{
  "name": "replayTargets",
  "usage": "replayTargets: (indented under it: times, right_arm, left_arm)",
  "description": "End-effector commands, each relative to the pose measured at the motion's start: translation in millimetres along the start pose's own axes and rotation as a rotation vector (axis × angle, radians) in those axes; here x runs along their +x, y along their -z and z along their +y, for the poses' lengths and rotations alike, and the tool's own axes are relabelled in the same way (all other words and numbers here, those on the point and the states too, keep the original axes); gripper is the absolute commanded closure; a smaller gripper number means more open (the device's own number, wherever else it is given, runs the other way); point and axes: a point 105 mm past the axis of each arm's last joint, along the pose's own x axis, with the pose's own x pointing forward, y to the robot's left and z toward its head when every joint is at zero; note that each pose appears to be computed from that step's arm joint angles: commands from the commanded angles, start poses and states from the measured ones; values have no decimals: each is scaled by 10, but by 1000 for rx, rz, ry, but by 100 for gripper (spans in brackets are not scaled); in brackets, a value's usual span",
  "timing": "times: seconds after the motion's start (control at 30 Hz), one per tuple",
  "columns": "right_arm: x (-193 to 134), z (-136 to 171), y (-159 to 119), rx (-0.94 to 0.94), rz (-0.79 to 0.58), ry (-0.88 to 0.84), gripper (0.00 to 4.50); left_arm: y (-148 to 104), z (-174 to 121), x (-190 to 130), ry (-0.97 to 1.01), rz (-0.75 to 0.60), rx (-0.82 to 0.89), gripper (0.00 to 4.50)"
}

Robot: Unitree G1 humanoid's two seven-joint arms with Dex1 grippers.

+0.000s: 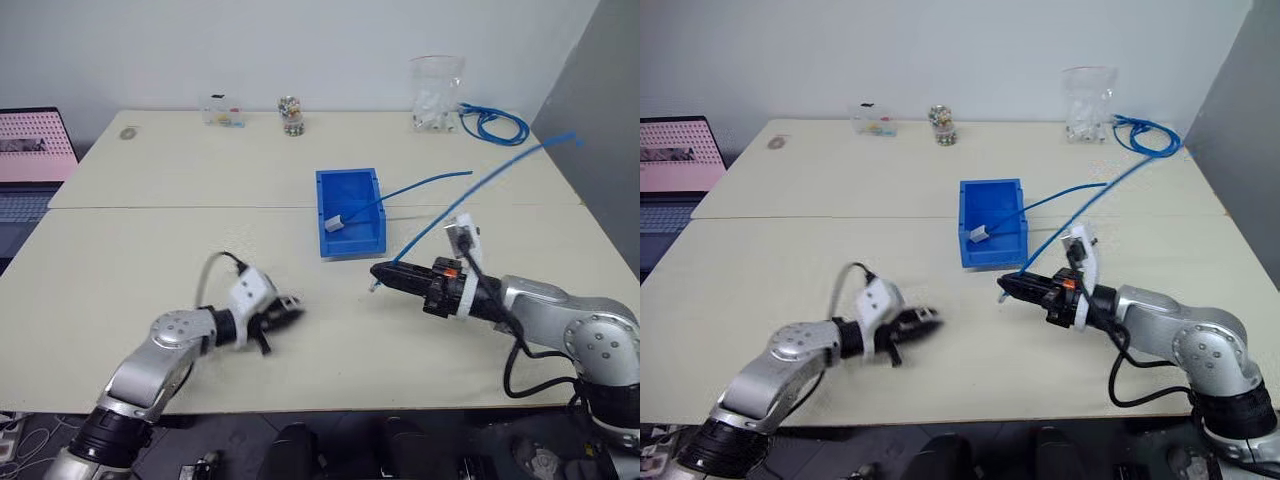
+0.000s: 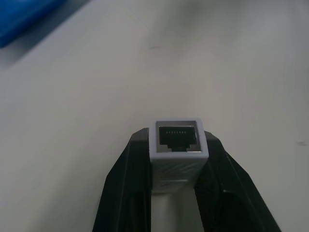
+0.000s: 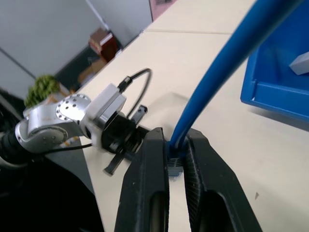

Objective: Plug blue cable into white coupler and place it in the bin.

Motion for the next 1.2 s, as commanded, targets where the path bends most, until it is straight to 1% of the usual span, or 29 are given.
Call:
replayTargets:
  times: [0.03, 0.13, 0.2, 0.27, 0.33, 0.43, 0.6, 0.73, 0.9, 1.07, 1.2]
  right_arm:
    - [128, -16, 1, -186, 34, -30, 436]
    - [245, -36, 198, -302, 96, -55, 436]
    - [303, -66, 338, -386, 128, -63, 436]
    - [341, -106, 436, -418, 139, -56, 436]
    - [365, -120, 471, -425, 132, -52, 436]
    - [393, -115, 489, -433, 121, -52, 436]
    - [438, -26, 469, -432, 103, -68, 436]
    - [398, -24, 331, -453, 84, -62, 436]
    - [441, 45, 195, -482, 59, -86, 436]
    - [517, 128, 211, -485, 70, -126, 436]
    - [582, 138, 294, -477, 92, -145, 436]
  left_arm:
    - [-86, 56, 259, 170, -47, 152, 369]
    - [78, 85, 387, 271, -8, 224, 369]
    - [149, 129, 433, 293, 11, 253, 369]
    - [166, 161, 458, 298, 12, 267, 369]
    - [152, 169, 473, 303, -4, 256, 369]
    - [139, 158, 480, 312, -23, 239, 369]
    - [212, 67, 434, 344, -17, 168, 369]
    - [286, 4, 337, 377, 12, 141, 369]
    - [313, 2, 295, 384, 38, 117, 369]
    - [298, 26, 299, 374, 42, 98, 369]
    - [291, 48, 297, 367, 50, 97, 369]
